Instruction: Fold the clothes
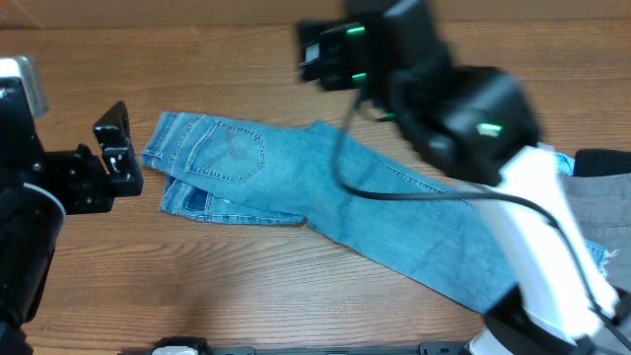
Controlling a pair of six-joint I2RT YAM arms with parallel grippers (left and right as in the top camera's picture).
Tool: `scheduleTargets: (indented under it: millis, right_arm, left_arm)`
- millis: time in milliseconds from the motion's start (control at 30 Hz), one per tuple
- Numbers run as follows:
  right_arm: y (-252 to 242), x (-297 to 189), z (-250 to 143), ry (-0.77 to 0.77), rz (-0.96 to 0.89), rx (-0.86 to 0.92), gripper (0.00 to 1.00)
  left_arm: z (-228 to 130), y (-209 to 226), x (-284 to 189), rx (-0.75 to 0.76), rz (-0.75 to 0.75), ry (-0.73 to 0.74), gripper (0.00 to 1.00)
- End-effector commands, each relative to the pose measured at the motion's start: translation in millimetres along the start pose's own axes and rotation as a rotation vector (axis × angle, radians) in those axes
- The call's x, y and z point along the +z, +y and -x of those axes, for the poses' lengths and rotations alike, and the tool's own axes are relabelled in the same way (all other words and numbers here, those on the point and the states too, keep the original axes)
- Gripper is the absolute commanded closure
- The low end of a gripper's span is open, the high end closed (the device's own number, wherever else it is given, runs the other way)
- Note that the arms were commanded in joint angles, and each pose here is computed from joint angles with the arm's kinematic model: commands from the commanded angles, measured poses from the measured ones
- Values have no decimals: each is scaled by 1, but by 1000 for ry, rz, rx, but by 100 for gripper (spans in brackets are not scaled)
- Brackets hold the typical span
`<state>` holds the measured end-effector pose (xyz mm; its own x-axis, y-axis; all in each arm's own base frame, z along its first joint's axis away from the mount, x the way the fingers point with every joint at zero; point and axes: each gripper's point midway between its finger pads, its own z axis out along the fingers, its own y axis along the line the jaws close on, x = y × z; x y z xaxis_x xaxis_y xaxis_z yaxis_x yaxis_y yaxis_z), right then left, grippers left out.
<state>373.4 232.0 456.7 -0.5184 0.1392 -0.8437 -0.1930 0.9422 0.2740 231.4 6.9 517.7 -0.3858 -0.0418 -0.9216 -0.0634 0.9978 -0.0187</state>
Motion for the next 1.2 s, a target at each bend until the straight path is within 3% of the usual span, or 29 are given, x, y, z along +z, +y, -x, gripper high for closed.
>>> scheduleTargets:
  millis: [0,100,200,267,433,567,767,1000,1100,1167]
  right_arm:
    - [-52,-108,60,-255,-61,98,12]
    - [-77,-169,69,-347,-63,142,12]
    - [-86,-200,64,-371,-55,150,12]
    - [-90,-210,59,-364,-58,148,12]
    - [-99,-209,39,-296,-86,197,13]
    - [-102,-194,25,-222,-121,210,14]
    - [-107,-158,5,-96,-198,202,14]
    - [-136,-116,-18,38,-359,262,11]
    - [-148,-96,-25,91,-424,290,10]
    - [-149,-78,-32,141,-423,298,10]
  left_arm:
    - [-12,-7,22,-2,-33,92,0]
    - [-58,-12,71,-3,-37,358,5]
    - [-104,-24,119,-11,-86,596,25]
    - [-135,-25,148,-11,-77,733,30]
    - [-223,-23,220,-2,-41,1060,66]
    - [-284,-22,265,0,-23,1232,82]
    - [-367,-10,320,-28,-1,1411,90]
    - [-435,13,331,-65,-4,1594,96]
    - [-446,65,337,-67,175,1589,96]
    - [-443,111,335,-145,339,1555,96]
